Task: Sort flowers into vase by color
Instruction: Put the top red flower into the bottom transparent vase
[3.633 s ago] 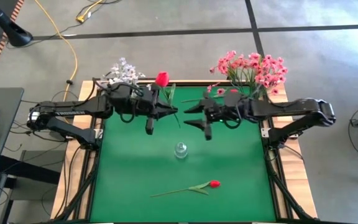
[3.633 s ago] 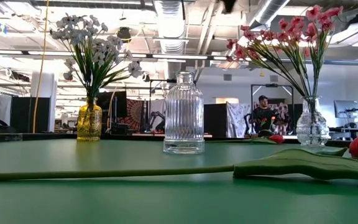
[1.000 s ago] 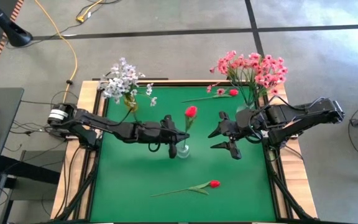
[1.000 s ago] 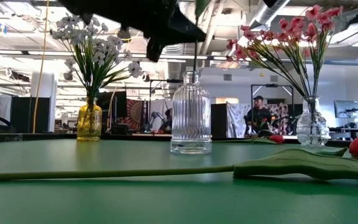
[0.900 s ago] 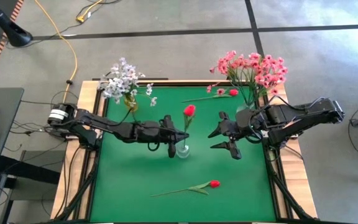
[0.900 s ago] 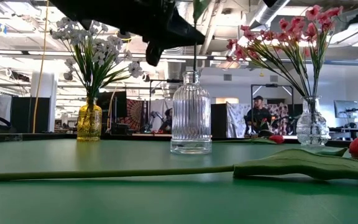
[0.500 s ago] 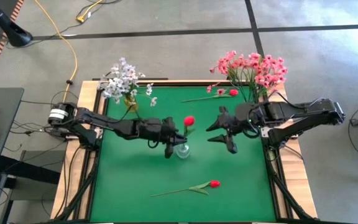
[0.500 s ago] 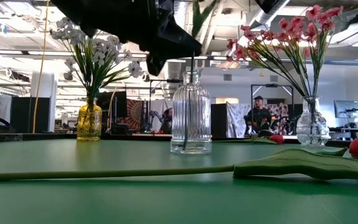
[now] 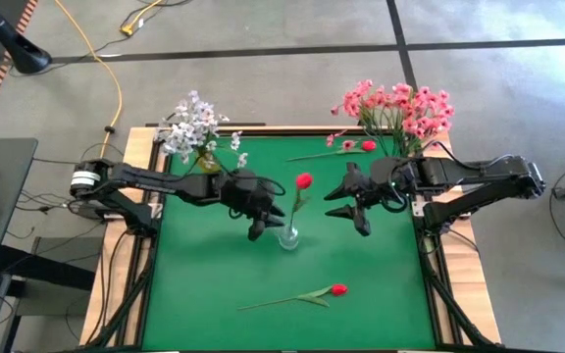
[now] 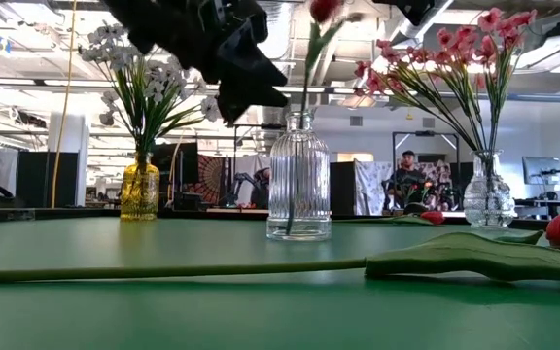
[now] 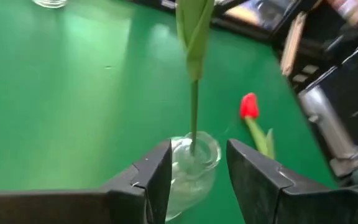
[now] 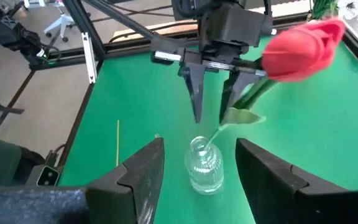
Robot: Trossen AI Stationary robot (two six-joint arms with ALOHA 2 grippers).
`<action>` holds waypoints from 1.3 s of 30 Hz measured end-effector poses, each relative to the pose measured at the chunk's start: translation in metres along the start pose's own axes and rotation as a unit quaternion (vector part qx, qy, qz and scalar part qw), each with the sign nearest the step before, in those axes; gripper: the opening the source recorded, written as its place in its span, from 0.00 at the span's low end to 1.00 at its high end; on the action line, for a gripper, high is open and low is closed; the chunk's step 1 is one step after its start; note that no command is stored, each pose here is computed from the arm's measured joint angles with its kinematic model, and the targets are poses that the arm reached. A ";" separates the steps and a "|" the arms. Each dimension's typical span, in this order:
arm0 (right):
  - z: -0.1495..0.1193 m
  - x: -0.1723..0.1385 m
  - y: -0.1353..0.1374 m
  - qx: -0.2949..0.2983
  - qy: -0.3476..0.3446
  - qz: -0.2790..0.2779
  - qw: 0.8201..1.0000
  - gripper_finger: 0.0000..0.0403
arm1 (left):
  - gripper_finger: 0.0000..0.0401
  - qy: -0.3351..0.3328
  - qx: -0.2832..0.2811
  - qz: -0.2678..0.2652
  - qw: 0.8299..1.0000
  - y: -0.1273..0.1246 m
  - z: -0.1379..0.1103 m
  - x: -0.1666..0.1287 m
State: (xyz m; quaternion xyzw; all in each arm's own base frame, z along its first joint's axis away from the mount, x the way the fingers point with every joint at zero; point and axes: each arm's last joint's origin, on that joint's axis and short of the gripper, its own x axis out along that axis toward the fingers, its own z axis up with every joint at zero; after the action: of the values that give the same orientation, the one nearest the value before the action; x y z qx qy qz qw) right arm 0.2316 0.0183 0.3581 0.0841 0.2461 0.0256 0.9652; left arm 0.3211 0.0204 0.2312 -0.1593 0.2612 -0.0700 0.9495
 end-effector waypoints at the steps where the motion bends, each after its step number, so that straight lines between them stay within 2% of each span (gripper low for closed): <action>1: 0.000 0.000 0.000 0.000 -0.001 0.000 1.000 0.55 | 0.35 0.009 0.008 0.015 1.000 0.000 0.004 -0.003; 5: 0.002 0.000 -0.001 0.002 -0.007 -0.004 1.000 0.55 | 0.35 0.060 0.034 0.098 0.993 -0.001 0.016 -0.008; 9: 0.002 0.000 -0.002 0.001 -0.008 -0.013 1.000 0.55 | 0.35 0.116 0.051 0.199 0.972 -0.001 0.029 -0.005; 14: 0.002 0.000 -0.002 0.002 -0.009 -0.016 1.000 0.55 | 0.35 0.116 0.049 0.275 0.953 0.006 0.047 -0.009; 18: 0.002 0.000 -0.002 0.002 -0.009 -0.016 1.000 0.55 | 0.35 0.134 0.079 0.287 0.945 0.020 0.049 -0.017; 20: 0.001 0.000 -0.002 0.008 -0.008 -0.016 1.000 0.55 | 0.35 0.131 0.087 0.275 0.949 0.023 0.052 -0.021; 23: 0.001 0.000 -0.002 0.013 -0.007 -0.017 1.000 0.55 | 0.35 0.114 0.076 0.255 0.957 0.029 0.058 -0.029; 28: 0.001 0.000 -0.003 0.026 -0.006 -0.018 0.999 0.55 | 0.35 0.082 0.047 0.281 0.955 0.049 0.072 -0.040; 33: 0.001 0.000 -0.004 0.040 -0.007 -0.019 0.999 0.55 | 0.35 0.097 0.019 0.280 0.955 0.082 0.077 -0.024; 39: 0.001 0.000 -0.004 0.072 -0.006 -0.019 0.997 0.55 | 0.35 0.100 -0.003 0.303 0.948 0.110 0.104 0.004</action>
State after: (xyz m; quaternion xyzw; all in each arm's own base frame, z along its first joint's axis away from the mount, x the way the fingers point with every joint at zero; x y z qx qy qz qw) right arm 0.2320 0.0144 0.3584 0.1486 0.2428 -0.0112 0.9586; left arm 0.3838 0.1508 0.2762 -0.0672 0.3909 0.2064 0.8945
